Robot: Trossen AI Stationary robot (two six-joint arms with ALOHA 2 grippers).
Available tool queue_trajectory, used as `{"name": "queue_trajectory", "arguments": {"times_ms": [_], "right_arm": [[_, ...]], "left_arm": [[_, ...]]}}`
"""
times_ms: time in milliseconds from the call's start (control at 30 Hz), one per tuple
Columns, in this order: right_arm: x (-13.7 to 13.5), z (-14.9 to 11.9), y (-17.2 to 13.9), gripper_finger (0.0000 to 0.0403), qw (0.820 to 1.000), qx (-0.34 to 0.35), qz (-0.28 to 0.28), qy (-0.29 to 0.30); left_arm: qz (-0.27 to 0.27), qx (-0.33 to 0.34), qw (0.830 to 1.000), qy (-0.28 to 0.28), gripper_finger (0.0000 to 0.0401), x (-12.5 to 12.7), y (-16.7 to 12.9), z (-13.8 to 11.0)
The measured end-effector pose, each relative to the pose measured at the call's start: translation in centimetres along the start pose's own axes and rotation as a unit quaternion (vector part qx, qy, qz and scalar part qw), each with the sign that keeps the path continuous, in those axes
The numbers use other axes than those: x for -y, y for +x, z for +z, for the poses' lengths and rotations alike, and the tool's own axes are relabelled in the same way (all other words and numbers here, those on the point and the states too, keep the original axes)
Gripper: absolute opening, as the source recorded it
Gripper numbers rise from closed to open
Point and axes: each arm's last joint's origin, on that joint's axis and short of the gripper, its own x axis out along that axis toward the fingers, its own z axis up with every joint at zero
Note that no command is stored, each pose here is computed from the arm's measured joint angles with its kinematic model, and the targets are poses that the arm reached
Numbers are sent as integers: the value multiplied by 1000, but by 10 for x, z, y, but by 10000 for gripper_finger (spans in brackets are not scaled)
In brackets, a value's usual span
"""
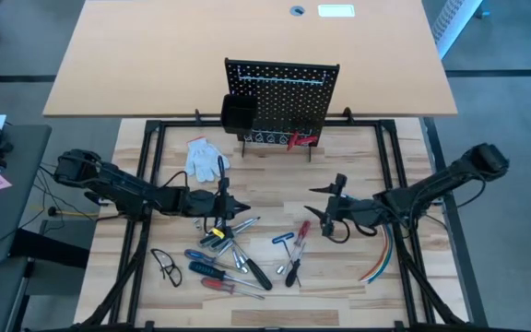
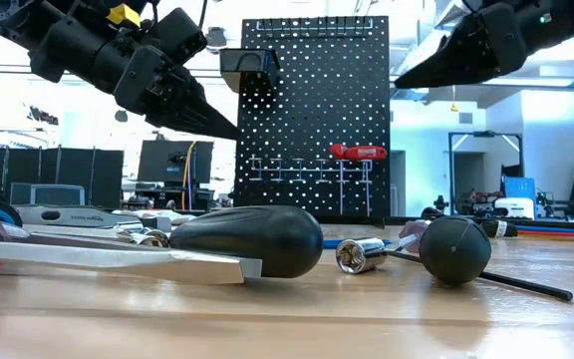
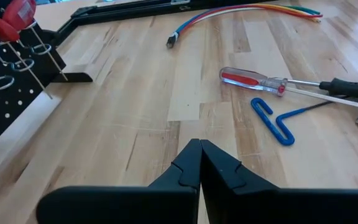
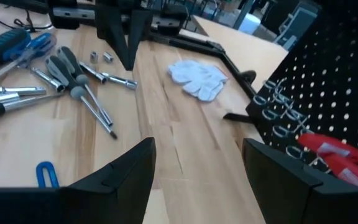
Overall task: Hang tools onto peg board
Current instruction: Hang the red transparent screwdriver on the pegboard
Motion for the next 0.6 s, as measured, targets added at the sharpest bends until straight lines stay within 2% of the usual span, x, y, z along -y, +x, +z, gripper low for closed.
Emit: {"name": "queue_trajectory", "arguments": {"times_ms": [233,433,600], "right_arm": [[0,-2,3,249,1000,-7,-1,12],[-12,-10,11,249,997,-20,73,-9],[-17,-17,23,249,996,-27,78,-14]], "left_arm": [[1,0,1000,-1,0,0,0,0],[1,1,1000,-2,0,0,0,0],[1,1,1000,-2,0,0,0,0]]}}
